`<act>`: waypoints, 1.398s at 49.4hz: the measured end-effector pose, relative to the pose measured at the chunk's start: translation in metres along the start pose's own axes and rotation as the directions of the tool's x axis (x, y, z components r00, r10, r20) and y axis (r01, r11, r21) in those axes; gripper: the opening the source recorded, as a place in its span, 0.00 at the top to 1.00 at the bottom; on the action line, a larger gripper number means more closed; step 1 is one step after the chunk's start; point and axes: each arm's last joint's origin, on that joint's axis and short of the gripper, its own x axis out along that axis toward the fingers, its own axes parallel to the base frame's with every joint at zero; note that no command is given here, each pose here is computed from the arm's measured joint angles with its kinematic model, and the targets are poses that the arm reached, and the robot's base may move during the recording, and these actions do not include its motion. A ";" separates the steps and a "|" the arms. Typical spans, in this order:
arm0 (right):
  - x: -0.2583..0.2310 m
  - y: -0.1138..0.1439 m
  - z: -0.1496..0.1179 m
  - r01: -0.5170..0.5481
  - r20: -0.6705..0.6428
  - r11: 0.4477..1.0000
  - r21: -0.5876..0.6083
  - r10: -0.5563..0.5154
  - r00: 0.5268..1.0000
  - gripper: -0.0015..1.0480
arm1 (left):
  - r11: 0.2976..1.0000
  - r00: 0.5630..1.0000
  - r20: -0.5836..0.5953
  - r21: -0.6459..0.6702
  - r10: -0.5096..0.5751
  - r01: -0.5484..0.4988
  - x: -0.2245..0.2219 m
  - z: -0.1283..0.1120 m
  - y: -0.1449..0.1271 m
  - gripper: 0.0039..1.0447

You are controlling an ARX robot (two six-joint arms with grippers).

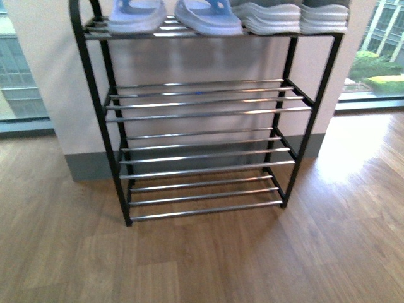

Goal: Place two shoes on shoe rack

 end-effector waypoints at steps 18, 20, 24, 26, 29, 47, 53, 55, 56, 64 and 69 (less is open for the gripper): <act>0.000 0.000 0.000 -0.001 -0.002 1.000 0.002 0.001 1.000 0.09 | 1.000 1.000 0.000 0.000 0.000 0.000 0.000 0.000 0.000 0.09; 0.000 0.000 0.000 -0.002 -0.001 1.000 0.002 0.002 1.000 0.09 | 1.000 1.000 0.000 0.000 -0.001 0.001 0.000 0.000 0.000 0.09; 0.000 0.000 0.000 -0.002 -0.001 1.000 0.002 0.002 1.000 0.09 | 1.000 1.000 0.000 0.000 0.000 0.000 0.000 0.000 0.000 0.09; 0.000 0.000 0.000 -0.003 -0.001 1.000 0.002 0.003 1.000 0.09 | 1.000 1.000 0.000 0.000 0.001 -0.001 0.000 0.000 0.000 0.09; 0.000 0.000 0.000 -0.003 -0.002 1.000 0.002 0.003 1.000 0.09 | 1.000 1.000 0.000 0.000 0.002 -0.002 0.000 0.000 0.000 0.09; 0.000 0.000 0.000 -0.003 -0.001 1.000 0.002 0.003 1.000 0.09 | 1.000 1.000 0.000 0.000 0.000 0.000 0.000 0.000 0.000 0.09; 0.000 0.000 0.000 -0.001 -0.002 1.000 0.002 0.001 1.000 0.09 | 1.000 1.000 0.000 0.000 -0.001 0.001 0.000 0.000 0.000 0.09; 0.000 0.000 0.000 -0.002 -0.001 1.000 0.002 0.002 1.000 0.09 | 1.000 1.000 0.000 0.000 0.000 0.000 0.000 0.000 0.000 0.09; 0.000 0.000 0.000 -0.003 -0.001 1.000 0.002 0.003 1.000 0.09 | 1.000 1.000 0.000 0.000 0.001 -0.001 0.000 0.000 0.000 0.09; 0.000 0.000 0.000 -0.005 -0.001 1.000 0.002 0.005 1.000 0.09 | 1.000 1.000 0.000 0.000 0.001 -0.001 0.000 0.000 0.000 0.09; 0.000 0.000 0.000 0.001 -0.002 1.000 0.003 -0.001 1.000 0.09 | 1.000 1.000 0.000 0.000 -0.001 0.001 0.000 0.000 0.000 0.09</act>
